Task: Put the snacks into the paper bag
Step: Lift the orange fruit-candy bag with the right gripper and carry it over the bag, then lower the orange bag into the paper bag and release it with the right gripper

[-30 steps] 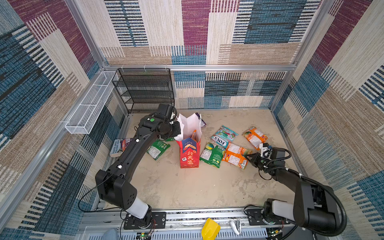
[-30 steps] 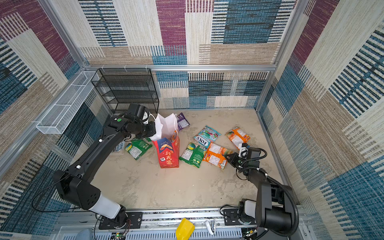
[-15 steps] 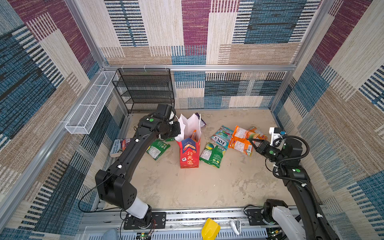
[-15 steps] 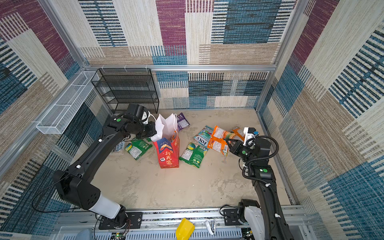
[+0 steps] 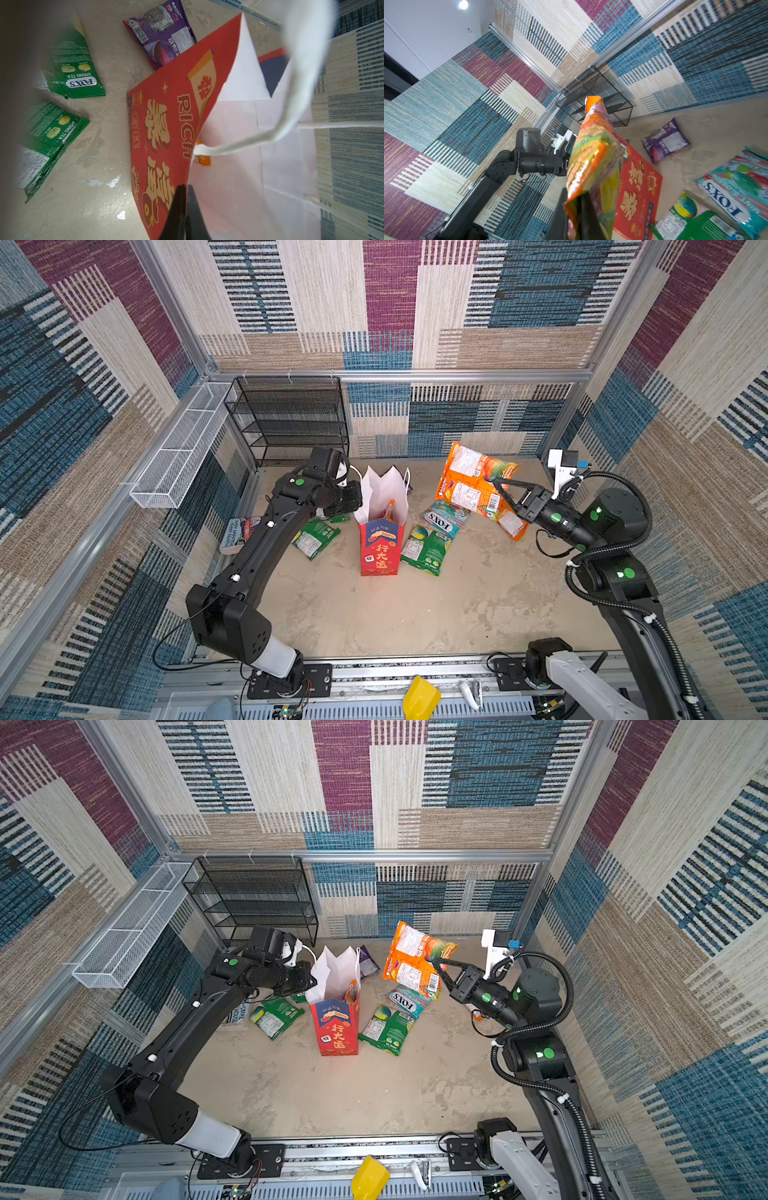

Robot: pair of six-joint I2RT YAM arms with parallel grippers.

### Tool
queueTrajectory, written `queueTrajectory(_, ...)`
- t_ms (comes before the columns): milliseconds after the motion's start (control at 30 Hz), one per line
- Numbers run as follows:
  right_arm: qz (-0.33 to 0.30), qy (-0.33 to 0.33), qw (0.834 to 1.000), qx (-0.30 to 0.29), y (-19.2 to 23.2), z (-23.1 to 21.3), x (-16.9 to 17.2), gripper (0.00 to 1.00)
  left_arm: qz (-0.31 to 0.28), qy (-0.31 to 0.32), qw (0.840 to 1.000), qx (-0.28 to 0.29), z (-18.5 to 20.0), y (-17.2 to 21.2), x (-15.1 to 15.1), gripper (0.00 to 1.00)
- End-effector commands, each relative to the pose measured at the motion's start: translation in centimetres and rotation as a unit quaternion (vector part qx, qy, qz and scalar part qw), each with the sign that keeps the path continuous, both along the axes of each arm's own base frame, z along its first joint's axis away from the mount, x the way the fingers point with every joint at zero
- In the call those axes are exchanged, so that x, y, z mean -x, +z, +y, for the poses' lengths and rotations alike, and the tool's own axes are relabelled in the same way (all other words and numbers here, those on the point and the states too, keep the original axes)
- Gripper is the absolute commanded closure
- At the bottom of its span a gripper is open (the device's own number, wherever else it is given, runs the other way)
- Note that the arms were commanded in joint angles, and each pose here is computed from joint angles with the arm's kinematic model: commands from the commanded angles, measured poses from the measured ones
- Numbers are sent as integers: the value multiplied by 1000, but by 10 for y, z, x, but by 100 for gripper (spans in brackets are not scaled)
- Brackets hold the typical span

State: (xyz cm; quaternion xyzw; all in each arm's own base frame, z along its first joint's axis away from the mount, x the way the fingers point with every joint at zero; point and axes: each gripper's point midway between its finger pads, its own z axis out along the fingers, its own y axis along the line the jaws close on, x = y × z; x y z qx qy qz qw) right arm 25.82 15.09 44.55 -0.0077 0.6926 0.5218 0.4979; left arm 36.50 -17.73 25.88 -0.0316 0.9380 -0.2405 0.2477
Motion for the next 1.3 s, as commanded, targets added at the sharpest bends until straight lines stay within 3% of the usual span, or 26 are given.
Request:
queueTrajectory(0, -24, 7, 1000, -12, 27, 15, -4, 100, -4, -2, 1000, 20, -5, 5, -2, 100)
queueTrajectory(333, -43, 76, 996, 34, 55, 118, -14, 100, -3, 2, 1000, 23, -2, 4, -4, 100)
queueTrajectory(700, 20, 63, 984, 164, -14, 165, -66, 100, -2, 5, 1000, 22, 0, 3, -4, 100)
queueTrajectory(1267, 72, 104, 950, 286, -91, 207, -64, 100, 1, 10, 1000, 22, 3, 2, -6, 100)
